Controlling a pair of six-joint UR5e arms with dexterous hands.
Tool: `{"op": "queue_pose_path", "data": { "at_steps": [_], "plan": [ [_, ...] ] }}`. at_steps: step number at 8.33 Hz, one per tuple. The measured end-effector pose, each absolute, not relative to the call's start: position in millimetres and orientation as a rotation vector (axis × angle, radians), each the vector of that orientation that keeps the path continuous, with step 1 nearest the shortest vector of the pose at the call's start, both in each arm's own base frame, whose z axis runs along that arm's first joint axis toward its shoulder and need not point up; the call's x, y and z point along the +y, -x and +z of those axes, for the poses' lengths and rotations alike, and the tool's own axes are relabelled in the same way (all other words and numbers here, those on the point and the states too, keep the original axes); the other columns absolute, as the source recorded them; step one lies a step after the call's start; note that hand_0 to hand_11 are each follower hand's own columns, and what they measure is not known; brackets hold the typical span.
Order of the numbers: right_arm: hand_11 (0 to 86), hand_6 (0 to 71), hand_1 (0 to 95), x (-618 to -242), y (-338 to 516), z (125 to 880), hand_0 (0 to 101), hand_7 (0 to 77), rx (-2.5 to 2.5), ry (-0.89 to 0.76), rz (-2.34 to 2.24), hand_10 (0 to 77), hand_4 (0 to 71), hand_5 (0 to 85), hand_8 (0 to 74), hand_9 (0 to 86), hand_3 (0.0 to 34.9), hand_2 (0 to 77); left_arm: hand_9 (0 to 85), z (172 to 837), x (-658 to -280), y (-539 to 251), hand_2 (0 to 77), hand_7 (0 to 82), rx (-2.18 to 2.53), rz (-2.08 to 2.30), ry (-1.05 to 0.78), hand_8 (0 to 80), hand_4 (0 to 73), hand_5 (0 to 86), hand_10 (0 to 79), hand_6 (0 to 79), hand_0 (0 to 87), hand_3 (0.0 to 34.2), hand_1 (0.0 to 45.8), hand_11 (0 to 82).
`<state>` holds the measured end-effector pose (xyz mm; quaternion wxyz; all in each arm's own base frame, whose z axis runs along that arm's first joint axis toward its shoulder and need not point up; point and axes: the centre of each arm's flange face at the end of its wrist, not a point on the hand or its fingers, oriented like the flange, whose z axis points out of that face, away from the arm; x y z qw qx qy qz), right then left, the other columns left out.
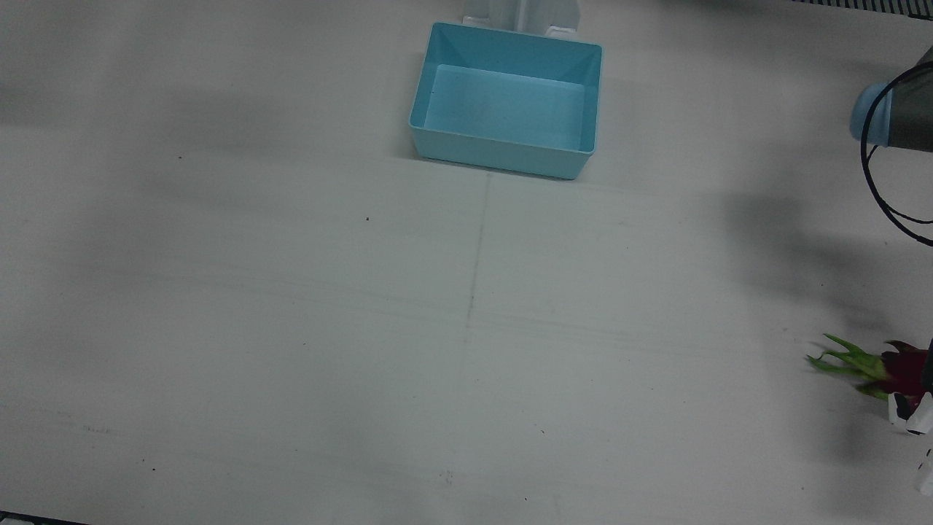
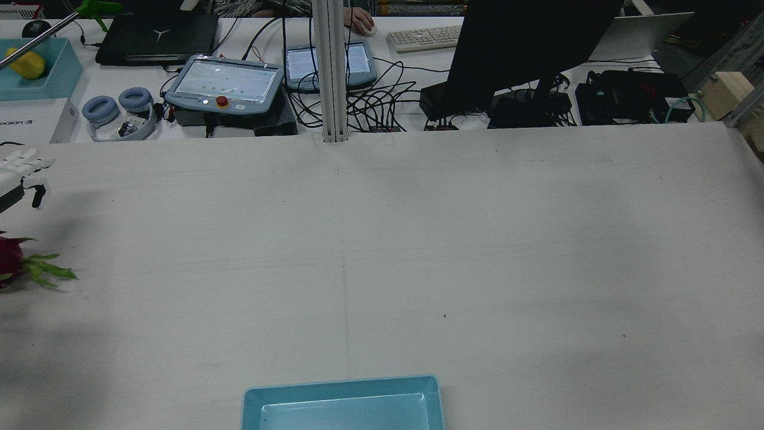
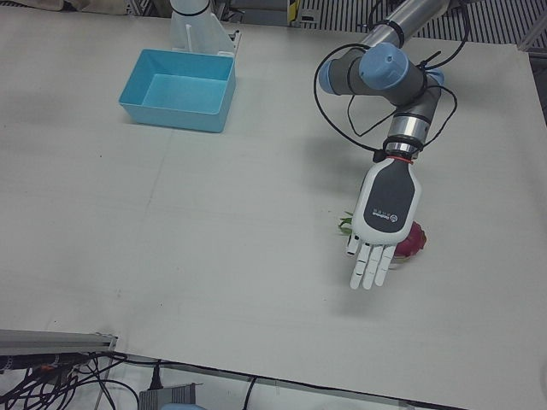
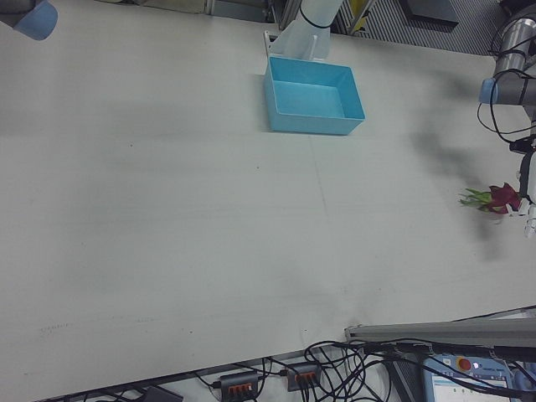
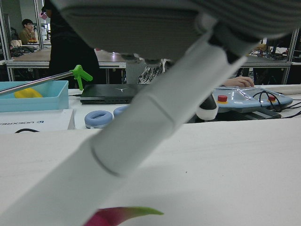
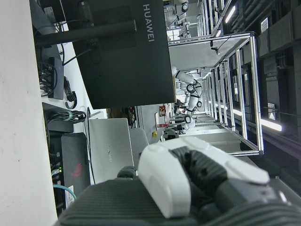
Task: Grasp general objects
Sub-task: 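Position the left hand fingers around the dragon fruit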
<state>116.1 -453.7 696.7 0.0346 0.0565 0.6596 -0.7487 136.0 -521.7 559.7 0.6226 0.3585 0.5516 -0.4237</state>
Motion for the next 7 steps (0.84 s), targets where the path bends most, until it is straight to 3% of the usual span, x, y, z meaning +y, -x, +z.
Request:
{"op": "queue_pose_path", "data": {
  "at_steps": [2, 3, 7],
  "plan": [
    [0.5, 0.0, 94.9, -454, -116, 697, 0, 0.0, 2.028, -0.174, -2.302, 0.0, 0.0, 0.0, 0.0, 0.5, 0.0, 77.4, 1.1, 585, -508, -130, 0.5, 17.4, 1.259, -0.937, -0.851, 1.1, 7.6, 70.4, 1.1, 1.1, 80.6, 0.0, 0.5, 1.6],
    [0.5, 0.0, 94.9, -454, -116, 697, 0, 0.0, 2.028, -0.174, -2.302, 0.0, 0.0, 0.0, 0.0, 0.5, 0.0, 77.4, 1.1, 596, -506, -129, 0.5, 17.4, 1.253, -0.917, -0.866, 1.1, 7.6, 70.4, 1.1, 1.1, 80.6, 0.0, 0.5, 1.1],
    [0.5, 0.0, 94.9, -454, -116, 697, 0, 0.0, 2.028, -0.174, -2.302, 0.0, 0.0, 0.0, 0.0, 0.5, 0.0, 77.4, 0.5, 641, -510, -135, 0.5, 17.4, 1.247, -0.895, -0.874, 1.1, 7.6, 70.4, 1.1, 1.1, 80.3, 6.5, 0.5, 1.1]
  ]
}}
